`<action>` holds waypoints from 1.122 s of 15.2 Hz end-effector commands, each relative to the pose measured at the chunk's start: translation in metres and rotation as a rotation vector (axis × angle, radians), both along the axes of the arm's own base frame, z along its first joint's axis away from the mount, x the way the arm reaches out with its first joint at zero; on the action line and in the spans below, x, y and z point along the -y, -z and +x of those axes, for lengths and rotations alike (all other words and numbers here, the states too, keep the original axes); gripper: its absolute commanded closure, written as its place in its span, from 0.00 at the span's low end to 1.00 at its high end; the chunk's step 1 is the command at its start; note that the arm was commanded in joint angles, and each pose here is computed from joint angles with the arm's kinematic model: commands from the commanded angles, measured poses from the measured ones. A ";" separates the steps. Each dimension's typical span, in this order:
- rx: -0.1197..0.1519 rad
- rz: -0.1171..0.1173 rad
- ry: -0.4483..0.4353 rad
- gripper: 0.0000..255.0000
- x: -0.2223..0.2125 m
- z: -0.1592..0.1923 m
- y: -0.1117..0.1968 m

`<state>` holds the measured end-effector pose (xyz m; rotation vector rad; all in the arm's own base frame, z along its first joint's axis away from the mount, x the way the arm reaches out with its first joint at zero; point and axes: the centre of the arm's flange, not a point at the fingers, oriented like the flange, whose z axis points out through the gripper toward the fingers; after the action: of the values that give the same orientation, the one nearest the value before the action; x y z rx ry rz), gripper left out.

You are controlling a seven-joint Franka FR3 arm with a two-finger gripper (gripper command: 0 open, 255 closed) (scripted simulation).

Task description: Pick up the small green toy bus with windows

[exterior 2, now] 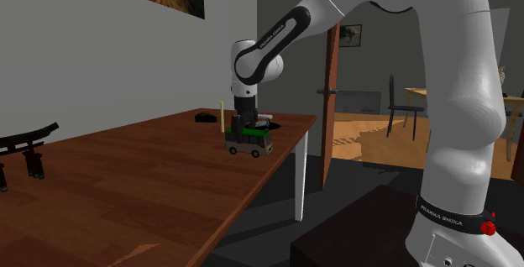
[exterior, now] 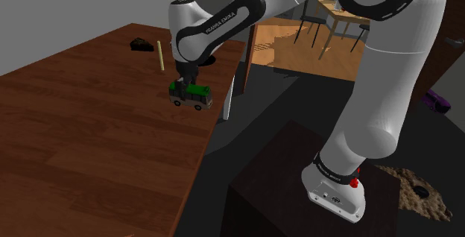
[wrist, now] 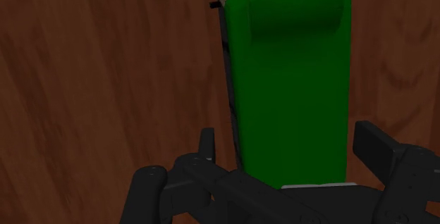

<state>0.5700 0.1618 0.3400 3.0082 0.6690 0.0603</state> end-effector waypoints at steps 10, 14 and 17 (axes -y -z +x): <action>0.000 0.000 0.000 1.00 0.000 0.000 0.002; 0.000 0.000 0.000 1.00 0.000 0.000 -0.019; 0.000 0.000 0.000 1.00 0.000 0.000 -0.035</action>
<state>0.5690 0.1622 0.3680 3.0083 0.6691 0.0598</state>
